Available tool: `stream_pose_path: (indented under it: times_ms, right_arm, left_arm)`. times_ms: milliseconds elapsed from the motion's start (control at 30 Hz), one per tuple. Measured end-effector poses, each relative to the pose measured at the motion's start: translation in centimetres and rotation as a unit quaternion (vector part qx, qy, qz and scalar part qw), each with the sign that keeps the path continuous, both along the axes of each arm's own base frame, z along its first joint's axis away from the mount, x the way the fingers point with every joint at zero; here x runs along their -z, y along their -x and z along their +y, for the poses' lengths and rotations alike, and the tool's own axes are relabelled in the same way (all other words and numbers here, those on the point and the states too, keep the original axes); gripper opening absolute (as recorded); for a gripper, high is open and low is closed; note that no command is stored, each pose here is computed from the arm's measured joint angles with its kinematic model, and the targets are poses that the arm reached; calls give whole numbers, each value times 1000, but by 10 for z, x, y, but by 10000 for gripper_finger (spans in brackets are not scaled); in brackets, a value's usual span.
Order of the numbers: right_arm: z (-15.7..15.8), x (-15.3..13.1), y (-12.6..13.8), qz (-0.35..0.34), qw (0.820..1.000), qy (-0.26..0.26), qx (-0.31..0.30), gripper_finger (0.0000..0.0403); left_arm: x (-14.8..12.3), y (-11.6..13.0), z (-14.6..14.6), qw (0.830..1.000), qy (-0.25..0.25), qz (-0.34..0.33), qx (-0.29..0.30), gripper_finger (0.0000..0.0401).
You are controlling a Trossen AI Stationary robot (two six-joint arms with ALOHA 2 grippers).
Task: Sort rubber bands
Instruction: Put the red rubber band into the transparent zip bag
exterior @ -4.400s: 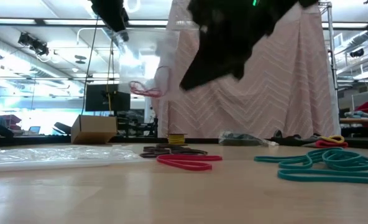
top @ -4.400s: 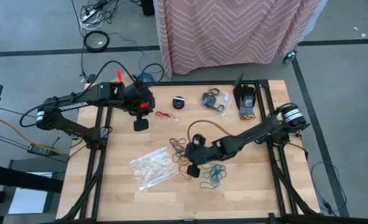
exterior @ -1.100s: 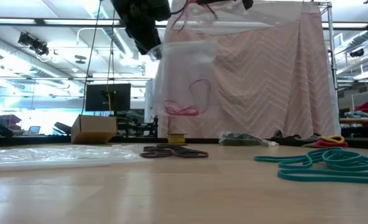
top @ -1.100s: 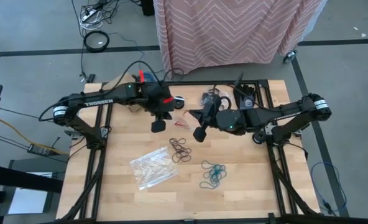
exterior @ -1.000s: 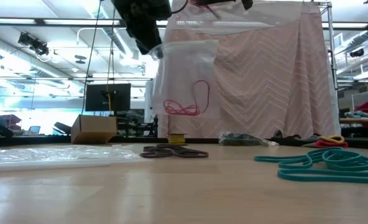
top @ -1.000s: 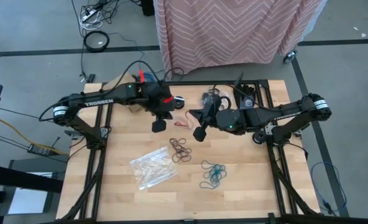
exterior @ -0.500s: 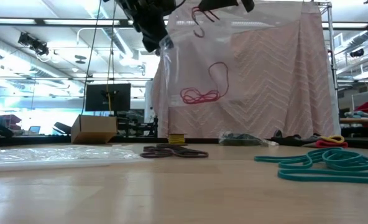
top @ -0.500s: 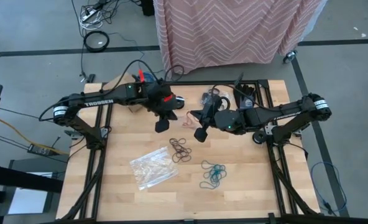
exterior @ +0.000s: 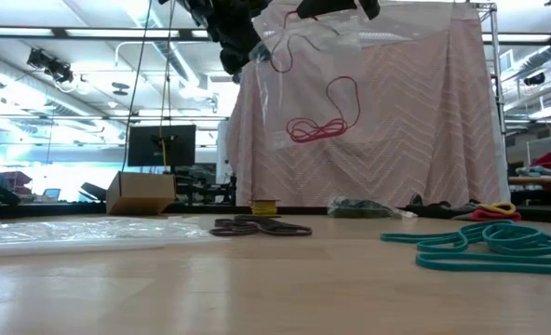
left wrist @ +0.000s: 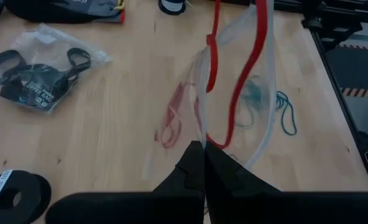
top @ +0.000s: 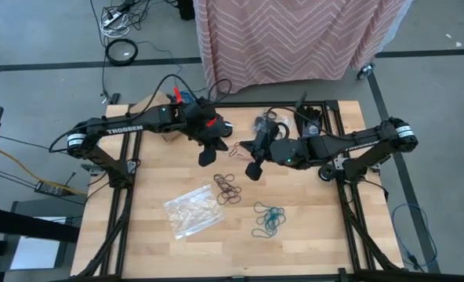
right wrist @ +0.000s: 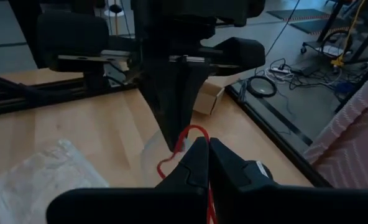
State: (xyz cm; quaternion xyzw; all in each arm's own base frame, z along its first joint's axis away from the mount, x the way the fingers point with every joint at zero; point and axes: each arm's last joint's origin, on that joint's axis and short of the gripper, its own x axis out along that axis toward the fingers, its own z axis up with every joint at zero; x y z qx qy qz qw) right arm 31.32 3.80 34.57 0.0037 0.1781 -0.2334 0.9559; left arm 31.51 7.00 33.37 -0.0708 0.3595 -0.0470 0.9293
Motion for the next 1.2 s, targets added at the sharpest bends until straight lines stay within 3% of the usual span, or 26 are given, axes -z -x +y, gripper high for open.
stream_pose_path:
  times_ms: [233,533,800,1200]
  right_arm:
    - [-1,-13,-5,-59,998,10,-13,0]
    - [1,-7,-4,-44,998,-31,-36,0]
    - [-4,-41,-4,-70,996,8,-45,0]
    - [-6,-43,-2,-48,998,-4,-38,0]
  left_arm:
    - [9,-5,1,1000,8,19,3,1]
    - [11,-7,2,1000,11,21,8,0]
    - [14,-8,2,1000,11,27,10,0]
    - [14,-7,2,999,11,28,11,0]
